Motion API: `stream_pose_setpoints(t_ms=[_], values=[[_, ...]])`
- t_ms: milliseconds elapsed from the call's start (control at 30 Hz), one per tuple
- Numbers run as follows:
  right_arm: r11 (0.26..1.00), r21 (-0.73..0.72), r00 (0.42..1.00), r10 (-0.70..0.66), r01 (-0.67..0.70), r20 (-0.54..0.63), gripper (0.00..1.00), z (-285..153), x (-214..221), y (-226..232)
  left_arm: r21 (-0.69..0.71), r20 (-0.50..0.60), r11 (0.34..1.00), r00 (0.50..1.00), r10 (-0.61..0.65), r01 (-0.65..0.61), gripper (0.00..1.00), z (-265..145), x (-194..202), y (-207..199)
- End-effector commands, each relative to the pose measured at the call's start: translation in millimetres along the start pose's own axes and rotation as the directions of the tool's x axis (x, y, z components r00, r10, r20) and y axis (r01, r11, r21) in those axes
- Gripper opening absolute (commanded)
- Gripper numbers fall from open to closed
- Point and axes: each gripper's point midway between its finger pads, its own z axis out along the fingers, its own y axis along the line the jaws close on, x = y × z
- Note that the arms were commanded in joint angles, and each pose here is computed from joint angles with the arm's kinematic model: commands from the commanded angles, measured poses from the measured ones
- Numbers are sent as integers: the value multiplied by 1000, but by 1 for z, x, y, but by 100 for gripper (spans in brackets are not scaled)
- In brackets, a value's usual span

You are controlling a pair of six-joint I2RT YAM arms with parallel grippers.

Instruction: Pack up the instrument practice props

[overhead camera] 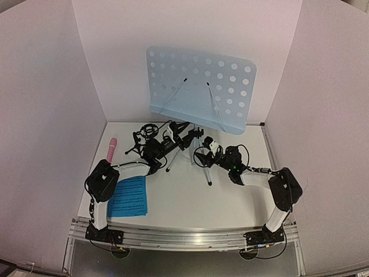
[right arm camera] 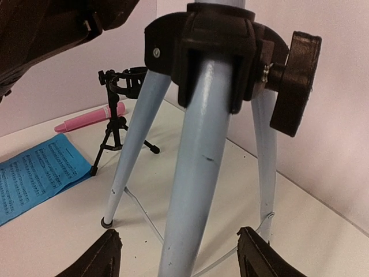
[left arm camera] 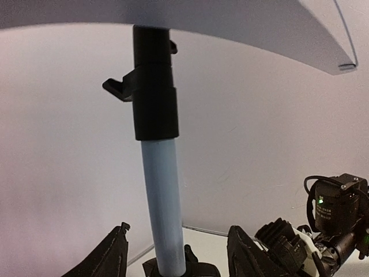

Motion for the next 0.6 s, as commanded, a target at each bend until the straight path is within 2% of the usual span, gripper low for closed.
stream_pose_setpoints(t_ms=[0,133,233,333,567], values=[[1000,13,998,6,-7,58,67,3,-16,0,-75,200,982,962,187,-176,58,-4,-72,-7],[1000,21,998,5,-6,66,67,2,-17,-1,-80,220,973,948,231,-218,57,-1,-70,-11],[1000,31,998,4,-6,67,66,1,-16,-2,-112,231,975,949,215,-194,52,9,-70,-6],[999,34,998,2,-4,67,66,-1,-15,-2,-143,202,974,958,204,-177,49,18,-62,-1],[1000,20,998,0,-1,69,64,-2,-15,1,-188,117,965,971,208,-184,52,33,-43,2]])
